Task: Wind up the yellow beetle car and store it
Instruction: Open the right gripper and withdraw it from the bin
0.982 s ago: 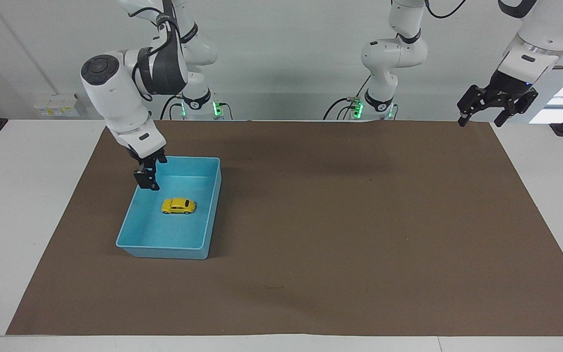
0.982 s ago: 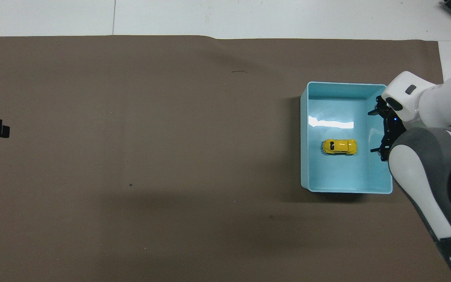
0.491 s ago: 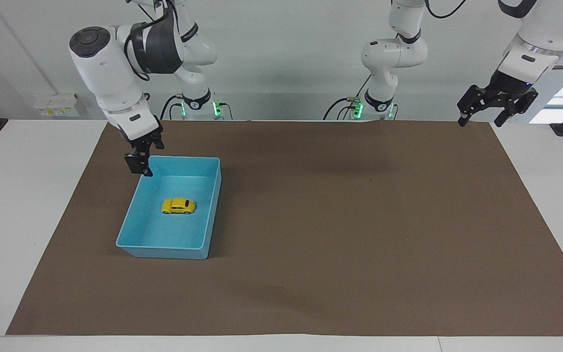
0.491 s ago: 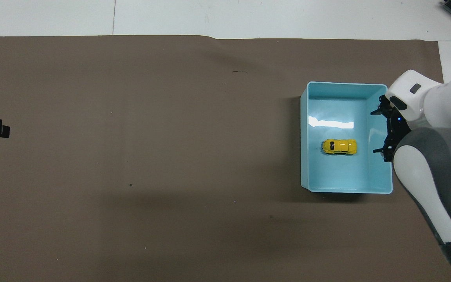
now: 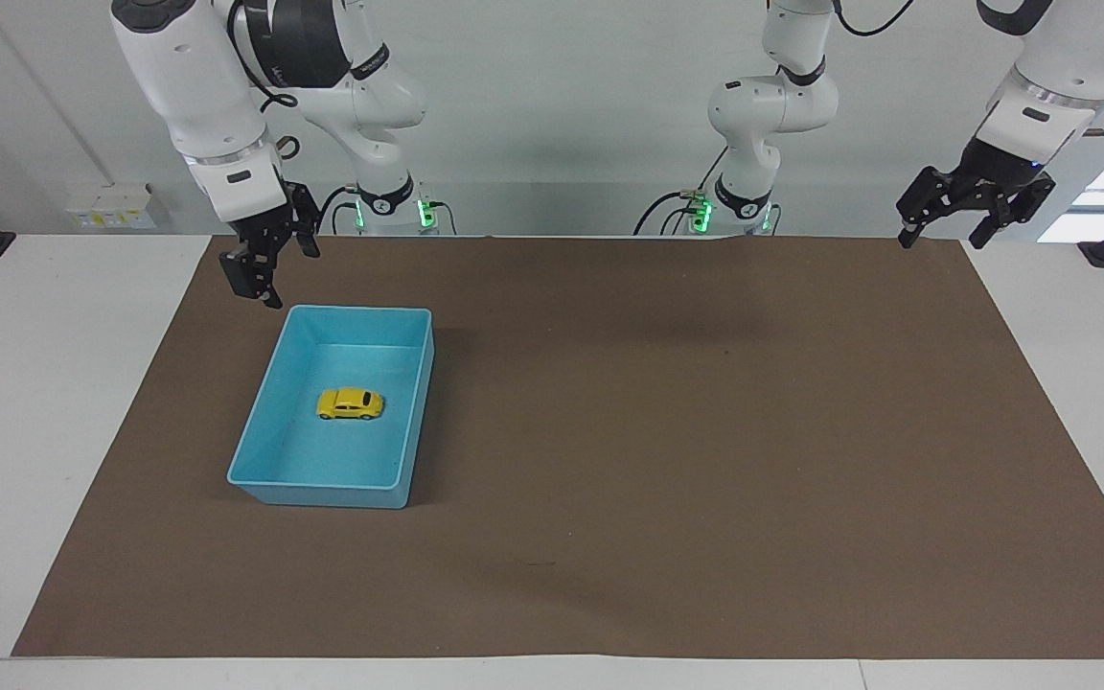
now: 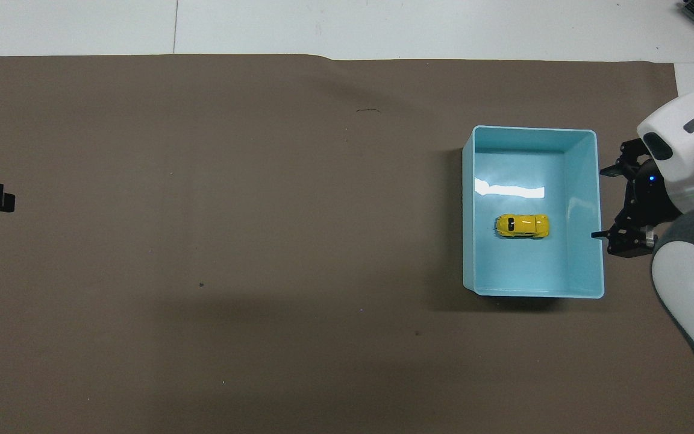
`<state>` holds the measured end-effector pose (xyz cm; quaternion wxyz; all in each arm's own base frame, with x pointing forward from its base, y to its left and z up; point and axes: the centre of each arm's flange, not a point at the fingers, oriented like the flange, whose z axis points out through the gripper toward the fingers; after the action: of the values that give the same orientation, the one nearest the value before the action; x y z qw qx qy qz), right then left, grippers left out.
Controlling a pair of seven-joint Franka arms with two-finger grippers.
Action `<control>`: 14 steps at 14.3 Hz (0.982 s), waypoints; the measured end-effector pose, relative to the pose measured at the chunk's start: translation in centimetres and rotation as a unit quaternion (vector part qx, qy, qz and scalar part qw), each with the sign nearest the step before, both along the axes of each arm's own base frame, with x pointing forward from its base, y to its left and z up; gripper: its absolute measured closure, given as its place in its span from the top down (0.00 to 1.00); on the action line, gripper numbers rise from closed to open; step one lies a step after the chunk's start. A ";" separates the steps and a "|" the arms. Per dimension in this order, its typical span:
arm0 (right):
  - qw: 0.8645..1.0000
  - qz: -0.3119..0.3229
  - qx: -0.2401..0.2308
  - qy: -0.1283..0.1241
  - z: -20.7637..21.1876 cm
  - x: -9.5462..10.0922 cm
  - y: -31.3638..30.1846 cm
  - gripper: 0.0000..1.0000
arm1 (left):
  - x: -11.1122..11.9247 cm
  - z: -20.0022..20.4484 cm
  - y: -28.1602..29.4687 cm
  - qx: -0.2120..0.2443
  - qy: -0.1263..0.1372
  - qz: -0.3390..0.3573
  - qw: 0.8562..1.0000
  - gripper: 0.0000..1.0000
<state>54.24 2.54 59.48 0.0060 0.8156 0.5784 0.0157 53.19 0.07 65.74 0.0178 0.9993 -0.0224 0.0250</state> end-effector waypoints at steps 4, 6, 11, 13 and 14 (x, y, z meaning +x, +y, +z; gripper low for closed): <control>0.996 -0.087 0.002 0.011 1.0 -0.5 -0.3 1.00 | 0.0 0.0 0.0 0.000 0.000 0.000 1.000 1.00; 0.991 -0.135 0.004 0.003 2.3 -0.9 -0.3 1.00 | 0.0 0.0 0.0 0.000 0.000 0.000 1.000 1.00; 0.971 -0.240 0.008 -0.004 4.1 -2.1 -0.3 1.00 | 0.0 0.0 0.0 0.000 0.000 0.000 1.000 1.00; 0.960 -0.281 0.009 -0.004 4.1 -2.1 -0.1 1.00 | 0.0 0.0 0.0 0.000 0.000 0.000 1.000 1.00; 0.953 -0.302 0.010 -0.004 4.1 -2.1 0.0 1.00 | 0.0 0.0 0.0 0.000 0.000 0.000 1.000 1.00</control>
<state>52.17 2.49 63.54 0.0043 0.9522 0.3046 0.0219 53.19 0.07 65.74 0.0178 0.9993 -0.0224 0.0250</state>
